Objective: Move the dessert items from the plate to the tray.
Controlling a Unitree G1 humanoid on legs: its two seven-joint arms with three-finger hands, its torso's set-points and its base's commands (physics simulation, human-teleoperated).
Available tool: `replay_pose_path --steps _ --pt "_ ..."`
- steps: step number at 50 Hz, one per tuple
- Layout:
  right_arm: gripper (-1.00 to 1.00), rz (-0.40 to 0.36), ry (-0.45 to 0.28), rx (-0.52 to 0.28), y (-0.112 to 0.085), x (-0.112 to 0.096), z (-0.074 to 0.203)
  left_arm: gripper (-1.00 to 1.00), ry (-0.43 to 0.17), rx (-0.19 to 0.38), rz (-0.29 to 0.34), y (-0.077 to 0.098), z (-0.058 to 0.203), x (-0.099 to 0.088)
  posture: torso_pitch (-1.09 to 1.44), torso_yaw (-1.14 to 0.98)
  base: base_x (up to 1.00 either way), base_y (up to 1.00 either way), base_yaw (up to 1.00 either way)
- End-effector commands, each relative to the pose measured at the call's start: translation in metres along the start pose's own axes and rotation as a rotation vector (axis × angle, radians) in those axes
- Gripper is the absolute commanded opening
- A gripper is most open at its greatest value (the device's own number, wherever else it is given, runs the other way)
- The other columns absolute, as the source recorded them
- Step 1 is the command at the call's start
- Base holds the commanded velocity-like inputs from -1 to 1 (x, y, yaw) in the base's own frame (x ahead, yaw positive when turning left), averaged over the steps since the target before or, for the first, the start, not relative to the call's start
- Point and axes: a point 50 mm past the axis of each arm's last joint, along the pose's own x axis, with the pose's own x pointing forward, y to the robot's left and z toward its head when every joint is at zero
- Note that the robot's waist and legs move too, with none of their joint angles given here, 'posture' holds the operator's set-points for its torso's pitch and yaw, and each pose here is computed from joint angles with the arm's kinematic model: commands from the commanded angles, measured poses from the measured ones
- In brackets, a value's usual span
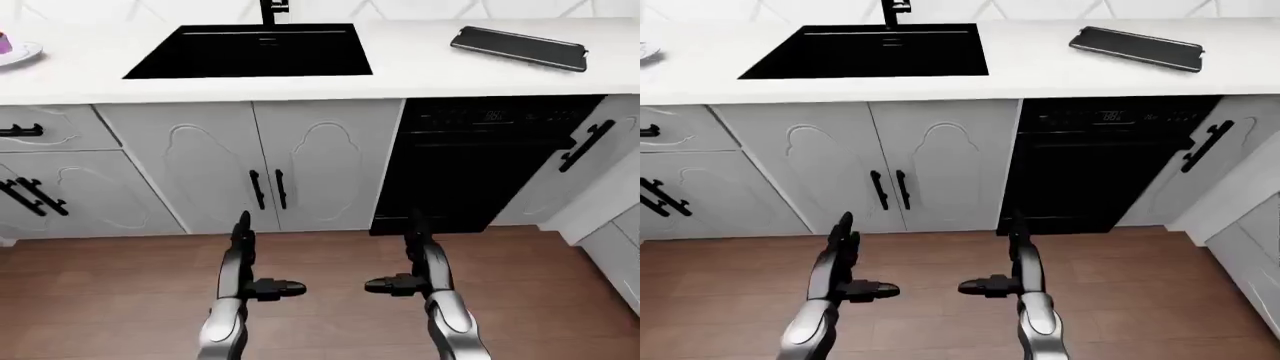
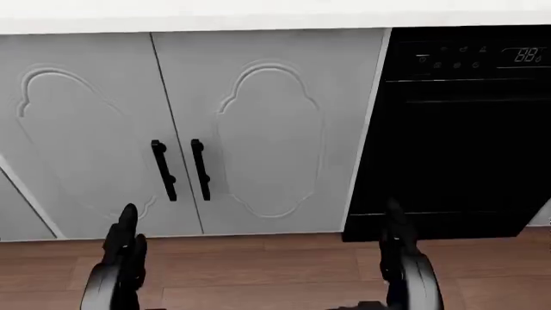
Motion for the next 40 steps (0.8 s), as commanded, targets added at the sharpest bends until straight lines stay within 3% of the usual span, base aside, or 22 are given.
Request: replay_pose_path --steps 1,3,4,6,14,17,19,21,24,25,26,27,30,31,32,33,34,35,36,37,38,40 --pt "1.0 -0.001 -0.191 0.0 0.0 0.006 0.038 1.0 -0.17 -0.004 -0.005 -0.002 0.037 0.008 0.0 0.0 0.0 0.0 0.0" --pt "1.0 0.027 -0.198 0.044 0.001 0.006 0.047 1.0 -0.17 -0.025 -0.002 -0.001 0.045 0.007 0.0 0.0 0.0 0.0 0.0" --pt "1.0 0.023 -0.231 -0.011 0.003 0.008 0.057 1.0 -0.18 -0.03 -0.011 -0.002 0.053 0.006 0.0 0.0 0.0 0.0 0.0" --pt "1.0 0.031 -0.243 -0.004 0.004 0.01 0.068 1.0 -0.199 -0.012 -0.007 -0.001 0.062 0.007 0.0 0.0 0.0 0.0 0.0" --pt "1.0 0.038 -0.395 -0.084 0.006 0.028 0.155 1.0 -0.381 0.035 -0.01 0.003 0.157 0.018 0.0 0.0 0.0 0.0 0.0" --pt "1.0 0.037 -0.463 -0.098 0.006 0.048 0.195 1.0 -0.447 0.032 -0.002 0.003 0.198 0.041 0.0 0.0 0.0 0.0 0.0" --pt "1.0 0.046 -0.487 -0.103 0.008 0.055 0.209 1.0 -0.471 -0.003 0.001 0.002 0.216 0.05 0.0 0.0 0.0 0.0 0.0" --pt "1.0 0.056 -0.547 -0.107 0.012 0.064 0.239 1.0 -0.542 -0.047 -0.008 -0.003 0.252 0.064 0.0 0.0 0.0 0.0 0.0" --pt "1.0 0.053 -0.593 -0.124 0.014 0.08 0.269 1.0 -0.581 -0.057 0.03 -0.004 0.28 0.091 0.0 0.0 0.0 0.0 0.0" --pt "1.0 0.049 -0.61 -0.136 0.014 0.086 0.277 1.0 -0.595 -0.024 0.006 -0.008 0.285 0.098 0.0 0.0 0.0 0.0 0.0" --pt "1.0 0.053 -0.652 -0.124 0.015 0.09 0.292 1.0 -0.632 -0.013 0.025 -0.008 0.291 0.103 0.0 0.0 0.0 0.0 0.0" --pt "1.0 0.047 -0.68 -0.111 0.014 0.093 0.299 1.0 -0.655 -0.024 0.007 -0.006 0.297 0.103 0.0 0.0 0.0 0.0 0.0" --pt "1.0 0.02 -0.711 -0.11 0.006 0.095 0.298 1.0 -0.771 0.012 0.028 -0.001 0.305 0.097 0.0 0.0 0.0 0.0 0.0" --pt "1.0 0.016 -0.758 -0.064 0.0 0.089 0.296 1.0 -0.762 -0.039 0.03 0.006 0.296 0.096 0.0 0.0 0.03 0.3 0.0" --pt "1.0 0.015 -0.774 -0.065 0.001 0.086 0.294 1.0 -0.764 0.039 0.057 0.005 0.288 0.101 0.0 0.0 0.08 0.34 0.0" --pt "1.0 0.016 -0.805 -0.055 0.0 0.082 0.297 1.0 -0.76 0.031 0.054 0.004 0.283 0.105 0.0 0.0 0.12 0.44 0.0" --pt "1.0 0.006 -0.811 -0.046 -0.003 0.082 0.296 1.0 -0.711 -0.011 0.034 0.002 0.276 0.109 0.0 0.0 0.15 0.45 0.0" --pt "1.0 0.009 -0.799 -0.022 -0.006 0.085 0.292 1.0 -0.748 0.024 0.048 0.002 0.278 0.105 0.0 0.0 0.17 0.45 0.0" --pt "1.0 0.003 -0.804 -0.034 -0.006 0.086 0.288 1.0 -0.779 -0.036 0.051 0.004 0.286 0.099 0.0 0.0 0.18 0.45 0.0" --pt "1.0 0.002 -0.806 -0.044 -0.004 0.088 0.286 1.0 -0.806 -0.018 0.062 0.006 0.288 0.095 0.0 0.0 0.19 0.45 0.0" --pt "1.0 0.007 -0.806 -0.038 -0.004 0.088 0.286 1.0 -0.816 0.006 0.073 0.007 0.289 0.093 0.0 0.0 0.18 0.46 0.0" --pt "1.0 0.006 -0.809 -0.037 -0.007 0.087 0.29 1.0 -0.805 -0.034 0.069 0.013 0.298 0.089 0.0 0.0 0.2 0.45 0.0"
